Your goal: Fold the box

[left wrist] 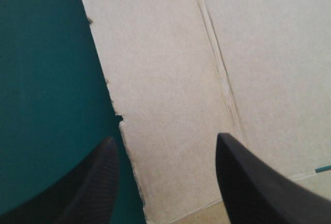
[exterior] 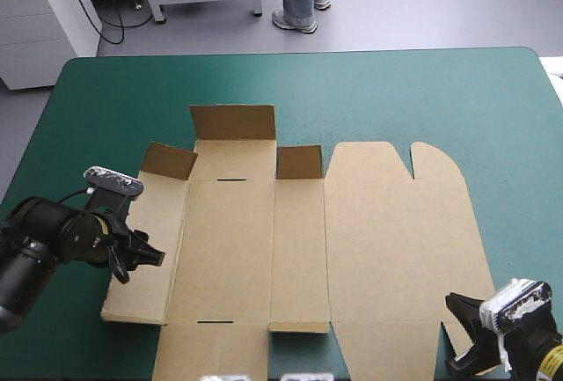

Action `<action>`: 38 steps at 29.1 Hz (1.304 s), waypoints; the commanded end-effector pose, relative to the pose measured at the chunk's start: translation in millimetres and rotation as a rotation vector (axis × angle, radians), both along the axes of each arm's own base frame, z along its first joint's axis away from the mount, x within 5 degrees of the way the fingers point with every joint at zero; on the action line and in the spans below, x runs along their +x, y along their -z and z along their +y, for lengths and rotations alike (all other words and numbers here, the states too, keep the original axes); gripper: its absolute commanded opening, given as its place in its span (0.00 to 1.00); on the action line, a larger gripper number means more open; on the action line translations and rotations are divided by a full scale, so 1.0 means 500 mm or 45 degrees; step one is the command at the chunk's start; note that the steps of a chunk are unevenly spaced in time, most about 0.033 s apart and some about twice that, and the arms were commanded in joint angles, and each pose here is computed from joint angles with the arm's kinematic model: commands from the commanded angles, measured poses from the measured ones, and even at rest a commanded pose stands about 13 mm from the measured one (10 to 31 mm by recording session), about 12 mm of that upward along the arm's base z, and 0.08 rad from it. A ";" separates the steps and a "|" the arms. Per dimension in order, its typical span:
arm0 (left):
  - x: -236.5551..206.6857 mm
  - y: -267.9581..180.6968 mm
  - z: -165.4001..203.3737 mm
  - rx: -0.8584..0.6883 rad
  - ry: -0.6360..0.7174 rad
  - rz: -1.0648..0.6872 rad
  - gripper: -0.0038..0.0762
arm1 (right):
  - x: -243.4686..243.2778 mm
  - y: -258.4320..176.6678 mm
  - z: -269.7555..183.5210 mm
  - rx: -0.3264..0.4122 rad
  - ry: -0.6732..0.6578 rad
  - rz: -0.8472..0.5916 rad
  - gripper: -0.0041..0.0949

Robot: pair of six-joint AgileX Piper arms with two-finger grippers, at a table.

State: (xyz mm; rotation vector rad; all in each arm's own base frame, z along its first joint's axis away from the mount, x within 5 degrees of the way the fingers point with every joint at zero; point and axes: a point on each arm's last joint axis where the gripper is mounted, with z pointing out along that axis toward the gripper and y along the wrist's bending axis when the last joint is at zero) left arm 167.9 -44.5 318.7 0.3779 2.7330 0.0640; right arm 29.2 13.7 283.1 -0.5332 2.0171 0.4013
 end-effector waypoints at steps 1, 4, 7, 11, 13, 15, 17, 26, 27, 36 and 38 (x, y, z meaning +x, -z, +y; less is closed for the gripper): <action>0.026 -0.002 0.015 -0.079 -0.035 0.044 0.55 | 0.005 -0.023 0.004 0.047 -0.005 -0.091 0.03; 0.045 0.011 0.040 -0.155 -0.062 0.099 0.55 | 0.005 -0.023 0.004 0.047 -0.005 -0.091 0.03; 0.059 0.020 0.074 -0.225 -0.078 0.122 0.55 | 0.005 -0.023 0.004 0.047 -0.005 -0.091 0.03; 0.070 0.033 0.121 -0.426 -0.118 0.167 0.55 | 0.005 -0.023 0.004 0.045 -0.006 -0.092 0.03; 0.081 0.037 0.140 -0.579 -0.140 0.148 0.55 | 0.005 -0.024 0.004 0.044 -0.007 -0.093 0.03; 0.090 0.039 0.157 -0.690 -0.141 0.111 0.55 | 0.005 -0.024 0.004 0.044 -0.007 -0.093 0.03; 0.095 0.046 0.170 -0.732 -0.135 0.121 0.55 | 0.005 -0.024 0.004 0.044 -0.007 -0.093 0.03; 0.112 0.095 0.201 -0.673 -0.175 0.267 0.55 | 0.005 -0.023 0.004 0.043 -0.009 -0.098 0.03; 0.114 0.102 0.205 -0.665 -0.182 0.291 0.55 | 0.005 -0.023 0.004 0.043 -0.009 -0.098 0.02; 0.108 0.186 0.193 -0.823 -0.289 0.504 0.55 | 0.005 -0.023 0.004 0.043 -0.009 -0.098 0.02; 0.102 0.200 0.183 -0.892 -0.293 0.522 0.55 | 0.005 -0.023 0.004 0.043 -0.009 -0.098 0.02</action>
